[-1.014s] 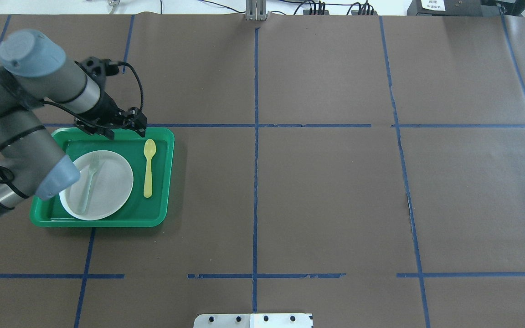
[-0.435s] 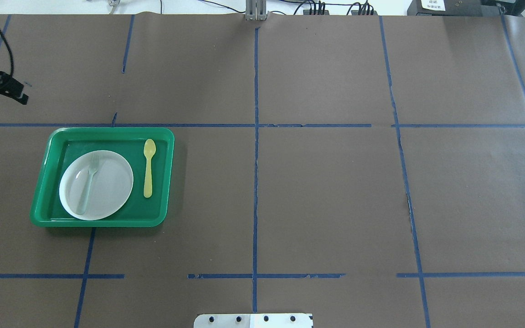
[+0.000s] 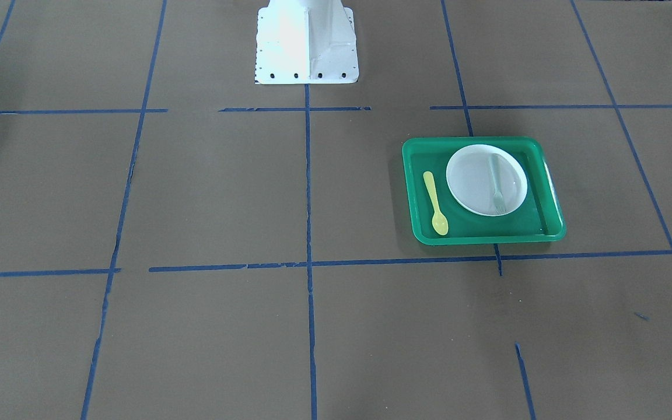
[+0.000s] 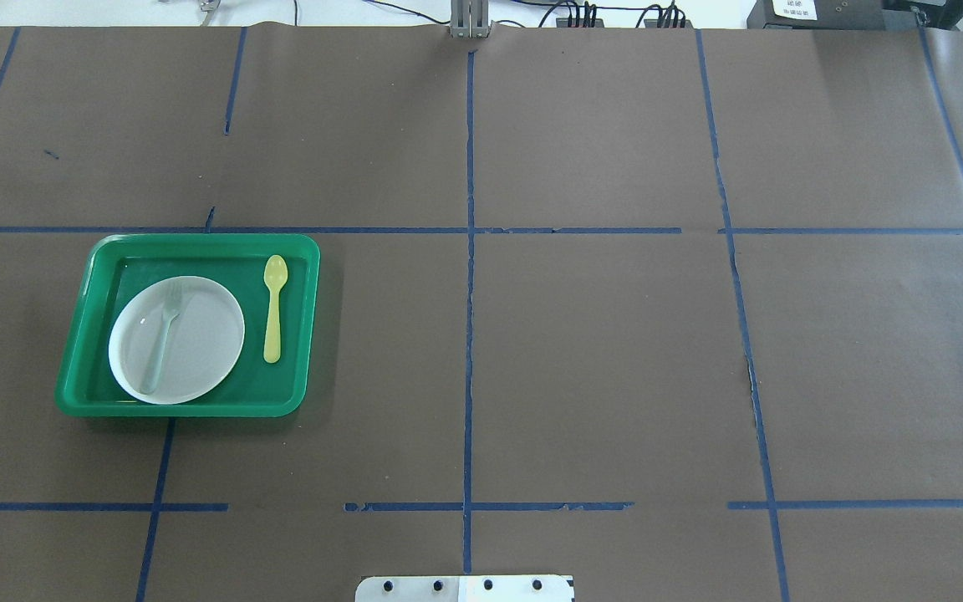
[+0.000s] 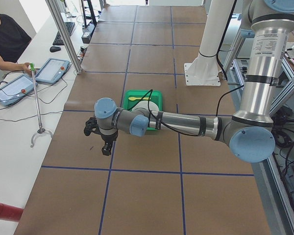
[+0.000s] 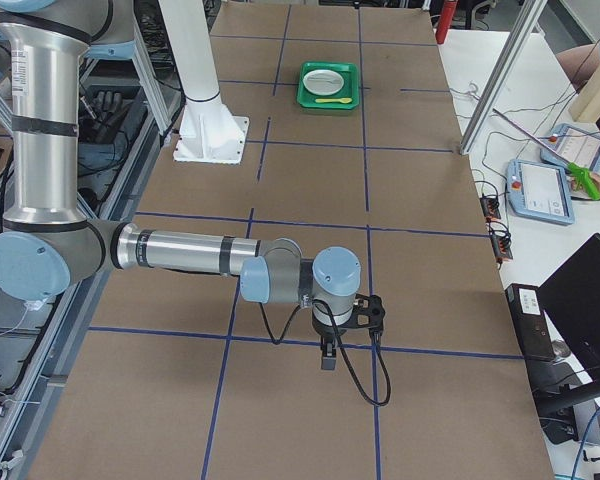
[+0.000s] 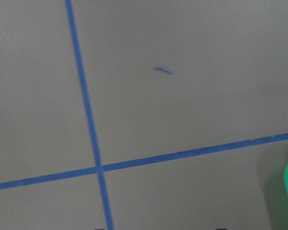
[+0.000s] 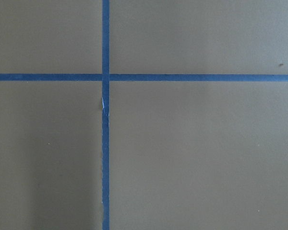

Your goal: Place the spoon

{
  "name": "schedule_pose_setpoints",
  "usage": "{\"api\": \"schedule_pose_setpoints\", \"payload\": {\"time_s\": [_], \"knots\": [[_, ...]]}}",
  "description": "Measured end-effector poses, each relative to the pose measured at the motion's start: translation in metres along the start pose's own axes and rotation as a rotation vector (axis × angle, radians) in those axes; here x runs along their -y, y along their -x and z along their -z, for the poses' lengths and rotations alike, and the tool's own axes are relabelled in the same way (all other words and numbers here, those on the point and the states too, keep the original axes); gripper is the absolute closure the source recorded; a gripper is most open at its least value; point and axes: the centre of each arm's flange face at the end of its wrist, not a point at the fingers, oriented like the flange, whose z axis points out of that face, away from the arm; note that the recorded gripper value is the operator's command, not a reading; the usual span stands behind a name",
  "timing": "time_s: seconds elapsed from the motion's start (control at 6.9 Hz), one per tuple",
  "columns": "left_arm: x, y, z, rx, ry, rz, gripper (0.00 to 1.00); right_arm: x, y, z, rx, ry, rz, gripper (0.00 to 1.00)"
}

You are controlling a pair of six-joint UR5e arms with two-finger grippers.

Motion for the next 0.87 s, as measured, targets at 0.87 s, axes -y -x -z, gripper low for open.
{"api": "schedule_pose_setpoints", "payload": {"time_s": [0.87], "knots": [[-0.036,0.053,0.026,-0.029,0.063,0.019,0.0,0.0,0.0,0.0,0.0,0.0,0.0,0.0]]}}
